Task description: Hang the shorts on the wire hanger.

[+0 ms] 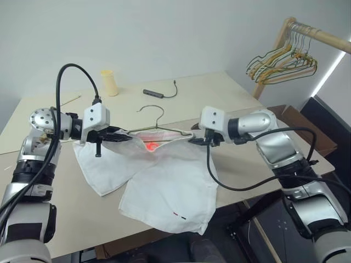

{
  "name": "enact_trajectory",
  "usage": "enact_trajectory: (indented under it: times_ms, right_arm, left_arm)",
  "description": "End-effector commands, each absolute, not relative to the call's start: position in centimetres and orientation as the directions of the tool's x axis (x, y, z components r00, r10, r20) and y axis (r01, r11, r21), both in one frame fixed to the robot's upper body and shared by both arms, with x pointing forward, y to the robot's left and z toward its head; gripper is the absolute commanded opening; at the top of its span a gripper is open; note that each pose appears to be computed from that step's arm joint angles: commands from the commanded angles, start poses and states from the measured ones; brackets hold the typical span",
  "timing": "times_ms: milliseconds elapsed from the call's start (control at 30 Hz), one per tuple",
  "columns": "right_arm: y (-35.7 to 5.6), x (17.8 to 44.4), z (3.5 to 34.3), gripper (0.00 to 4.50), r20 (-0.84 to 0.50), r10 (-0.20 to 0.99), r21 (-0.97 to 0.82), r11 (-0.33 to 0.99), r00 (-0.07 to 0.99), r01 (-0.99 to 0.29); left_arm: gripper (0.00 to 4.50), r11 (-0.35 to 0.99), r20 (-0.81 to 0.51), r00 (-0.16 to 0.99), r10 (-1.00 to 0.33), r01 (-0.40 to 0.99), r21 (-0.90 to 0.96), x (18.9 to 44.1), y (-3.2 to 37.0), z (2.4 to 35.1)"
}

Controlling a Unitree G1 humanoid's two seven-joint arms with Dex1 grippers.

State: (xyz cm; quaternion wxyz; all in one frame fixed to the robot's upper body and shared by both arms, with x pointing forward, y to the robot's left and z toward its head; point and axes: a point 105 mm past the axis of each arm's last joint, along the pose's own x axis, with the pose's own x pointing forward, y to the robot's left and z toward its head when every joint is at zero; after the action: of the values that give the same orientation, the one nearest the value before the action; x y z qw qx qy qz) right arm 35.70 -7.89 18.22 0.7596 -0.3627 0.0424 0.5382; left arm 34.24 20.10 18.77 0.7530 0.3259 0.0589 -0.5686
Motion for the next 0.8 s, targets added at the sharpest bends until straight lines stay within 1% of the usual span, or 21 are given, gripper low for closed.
enact_trajectory:
  times_ms: [33, 133, 333, 433, 600, 700, 767, 800]
  right_arm:
    - [-7.7, 35.5, 19.6, 2.46, -0.392, 0.834, -0.508, 0.154, 0.387, -0.847]
    - [-7.1, 35.2, 19.5, 2.46, -0.376, 0.859, -0.49, 0.134, 0.348, -0.861]
    - [-5.9, 34.2, 20.1, 2.46, -0.342, 0.905, -0.424, 0.094, 0.255, -0.901]
    - [-5.9, 34.0, 19.9, 1.9, -0.355, 0.906, -0.392, 0.079, 0.23, -0.917]
    - [-6.2, 33.8, 19.3, 0.17, -0.386, 0.896, -0.364, 0.072, 0.221, -0.929]
    - [-6.2, 33.8, 19.2, 0.1, -0.39, 0.894, -0.357, 0.075, 0.222, -0.931]
    - [-6.2, 33.8, 19.1, 0.1, -0.39, 0.892, -0.356, 0.083, 0.229, -0.931]
    - [-6.3, 33.8, 19.1, 0.1, -0.39, 0.891, -0.356, 0.086, 0.232, -0.93]
  left_arm:
    - [0.06, 0.124, -0.409, 0.337, -0.848, 0.876, 0.466, 33.7, 19.8, 20.9]
    - [0.06, 0.097, -0.412, 0.306, -0.858, 0.885, 0.455, 33.3, 19.4, 21.0]
    - [0.06, 0.066, -0.43, 0.279, -0.859, 0.892, 0.447, 33.0, 19.2, 21.0]
    - [0.06, 0.063, -0.439, 0.281, -0.854, 0.892, 0.448, 33.0, 19.2, 20.8]
    - [0.06, 0.068, -0.44, 0.289, -0.85, 0.889, 0.452, 33.2, 19.3, 20.7]
    - [0.06, 0.085, -0.428, 0.3, -0.853, 0.888, 0.452, 33.4, 19.4, 20.8]
    - [0.77, 0.154, -0.397, 0.382, -0.835, 0.854, 0.498, 34.6, 19.6, 20.9]
    - [0.98, 0.165, -0.395, 0.396, -0.829, 0.848, 0.504, 34.9, 19.7, 20.8]
